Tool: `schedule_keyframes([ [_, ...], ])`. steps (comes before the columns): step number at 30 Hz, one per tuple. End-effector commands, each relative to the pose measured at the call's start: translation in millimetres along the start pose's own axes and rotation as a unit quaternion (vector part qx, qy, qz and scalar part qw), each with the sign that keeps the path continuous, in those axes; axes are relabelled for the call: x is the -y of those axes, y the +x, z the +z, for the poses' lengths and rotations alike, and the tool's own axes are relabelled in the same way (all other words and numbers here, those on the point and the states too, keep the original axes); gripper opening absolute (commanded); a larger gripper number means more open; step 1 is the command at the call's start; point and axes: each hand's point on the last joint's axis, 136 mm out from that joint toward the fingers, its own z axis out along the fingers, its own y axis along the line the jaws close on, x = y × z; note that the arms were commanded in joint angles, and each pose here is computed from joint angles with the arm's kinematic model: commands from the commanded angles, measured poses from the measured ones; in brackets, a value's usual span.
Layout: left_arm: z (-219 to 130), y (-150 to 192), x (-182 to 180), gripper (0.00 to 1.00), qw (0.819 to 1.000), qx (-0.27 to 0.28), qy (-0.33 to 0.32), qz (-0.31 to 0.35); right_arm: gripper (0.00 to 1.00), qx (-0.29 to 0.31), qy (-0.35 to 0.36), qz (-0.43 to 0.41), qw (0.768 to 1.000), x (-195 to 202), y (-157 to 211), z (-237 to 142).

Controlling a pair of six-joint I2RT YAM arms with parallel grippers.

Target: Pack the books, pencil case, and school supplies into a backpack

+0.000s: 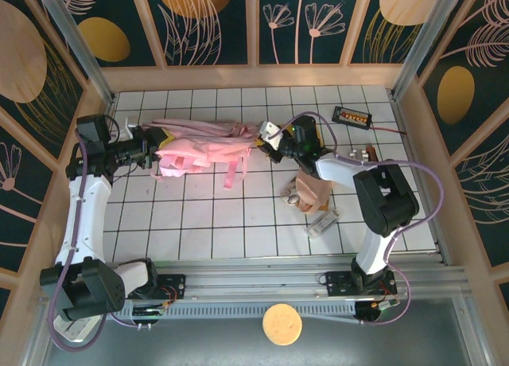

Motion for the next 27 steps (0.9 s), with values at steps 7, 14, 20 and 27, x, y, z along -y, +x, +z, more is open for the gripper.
schedule_keyframes([
  [7,-15.2,-10.5,-6.9,0.0,0.992,0.047,-0.085,0.084,0.04,0.008,-0.101,0.064,0.993,-30.9,-26.3,-39.5],
  [14,-17.0,-12.1,-12.7,0.0,0.989,0.057,-0.098,0.091,0.0,0.02,-0.128,0.1,0.986,-34.4,-35.8,-54.7],
  [20,-18.5,-6.3,-11.1,0.0,0.991,0.072,-0.074,0.088,0.0,0.027,-0.168,0.121,0.978,-52.1,-60.8,-63.1],
  [27,-9.0,8.3,-39.5,0.0,0.994,0.093,-0.037,0.05,0.0,0.024,-0.191,0.122,0.974,-84.0,-79.4,-77.1],
])
